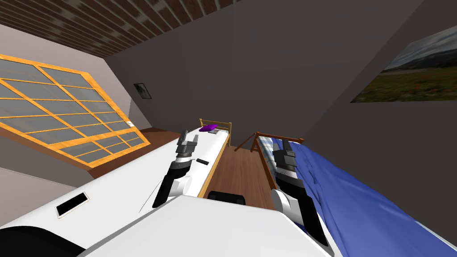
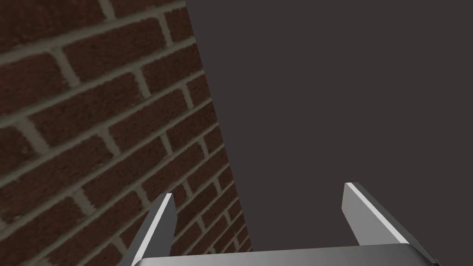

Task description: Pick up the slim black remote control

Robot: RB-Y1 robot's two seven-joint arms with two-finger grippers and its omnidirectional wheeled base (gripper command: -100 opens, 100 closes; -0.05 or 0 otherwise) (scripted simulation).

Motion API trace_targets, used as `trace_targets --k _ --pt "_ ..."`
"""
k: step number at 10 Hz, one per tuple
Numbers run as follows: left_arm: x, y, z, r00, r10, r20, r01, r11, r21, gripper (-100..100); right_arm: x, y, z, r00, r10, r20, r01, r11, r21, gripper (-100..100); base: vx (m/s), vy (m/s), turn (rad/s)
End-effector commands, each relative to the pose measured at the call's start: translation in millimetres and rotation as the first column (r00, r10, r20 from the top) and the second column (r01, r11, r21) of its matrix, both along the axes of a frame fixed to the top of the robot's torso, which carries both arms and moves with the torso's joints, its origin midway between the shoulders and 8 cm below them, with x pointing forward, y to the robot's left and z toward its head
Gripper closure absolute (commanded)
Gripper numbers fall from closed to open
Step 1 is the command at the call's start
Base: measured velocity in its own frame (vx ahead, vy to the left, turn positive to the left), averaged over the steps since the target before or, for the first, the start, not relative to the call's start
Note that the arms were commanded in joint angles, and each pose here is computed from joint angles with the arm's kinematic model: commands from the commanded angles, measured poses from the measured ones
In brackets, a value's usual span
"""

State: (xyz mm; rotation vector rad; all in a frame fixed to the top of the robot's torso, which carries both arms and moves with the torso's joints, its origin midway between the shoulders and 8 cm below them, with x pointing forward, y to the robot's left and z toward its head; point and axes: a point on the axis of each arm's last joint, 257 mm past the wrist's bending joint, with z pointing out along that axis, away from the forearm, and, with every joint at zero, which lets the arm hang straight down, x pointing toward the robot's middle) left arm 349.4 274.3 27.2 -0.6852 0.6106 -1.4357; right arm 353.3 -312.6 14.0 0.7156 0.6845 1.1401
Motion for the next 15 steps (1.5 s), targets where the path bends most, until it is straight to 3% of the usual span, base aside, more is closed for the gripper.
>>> trace_targets --k 1,5,8,9,10,11,12,13,15 --pt "10.0 -0.8 -10.6 0.999 -0.015 -0.047 0.016 1.000 0.018 -100 0.0 0.0 0.0 1.000 0.000 0.000 0.000 1.000 0.000 0 -0.002 0.013 -0.023" --pt "37.9 5.5 -44.5 0.983 -0.033 -0.179 0.037 0.999 0.015 -100 0.0 0.0 0.0 1.000 0.000 0.000 0.000 1.000 0.000 0 -0.004 0.034 -0.018" --pt "48.5 9.5 -60.2 0.971 -0.034 -0.238 0.036 0.999 0.003 -100 0.0 0.0 0.0 1.000 0.000 0.000 0.000 1.000 0.000 0 -0.005 0.025 -0.007" --pt "56.7 13.1 -72.6 0.959 -0.037 -0.281 0.036 0.999 -0.009 -100 0.0 0.0 0.0 1.000 0.000 0.000 0.000 1.000 0.000 0 -0.007 0.025 -0.013" --pt "57.4 13.4 -74.1 0.957 -0.037 -0.287 0.036 0.999 -0.009 -100 0.0 0.0 0.0 1.000 0.000 0.000 0.000 1.000 0.000 0 -0.005 0.026 -0.005" --pt "65.0 17.2 -86.3 0.944 -0.041 -0.327 0.035 0.999 -0.023 -100 0.0 0.0 0.0 1.000 0.000 0.000 0.000 1.000 0.000 0 -0.006 0.035 -0.012" --pt "66.2 17.7 -89.2 0.940 -0.039 -0.338 0.033 0.999 -0.024 -100 0.0 0.0 0.0 1.000 0.000 0.000 0.000 1.000 0.000 0 -0.004 0.029 -0.010" --pt "73.1 21.6 -100.9 0.926 -0.044 -0.374 0.032 0.999 -0.039 -100 0.0 0.0 0.0 1.000 0.000 0.000 0.000 1.000 0.000 0 -0.005 0.040 -0.008" --pt "74.6 22.2 -105.3 0.920 -0.043 -0.390 0.029 0.999 -0.041 -100 0.0 0.0 0.0 1.000 0.000 0.000 0.000 1.000 0.000 0 -0.007 0.018 -0.005"
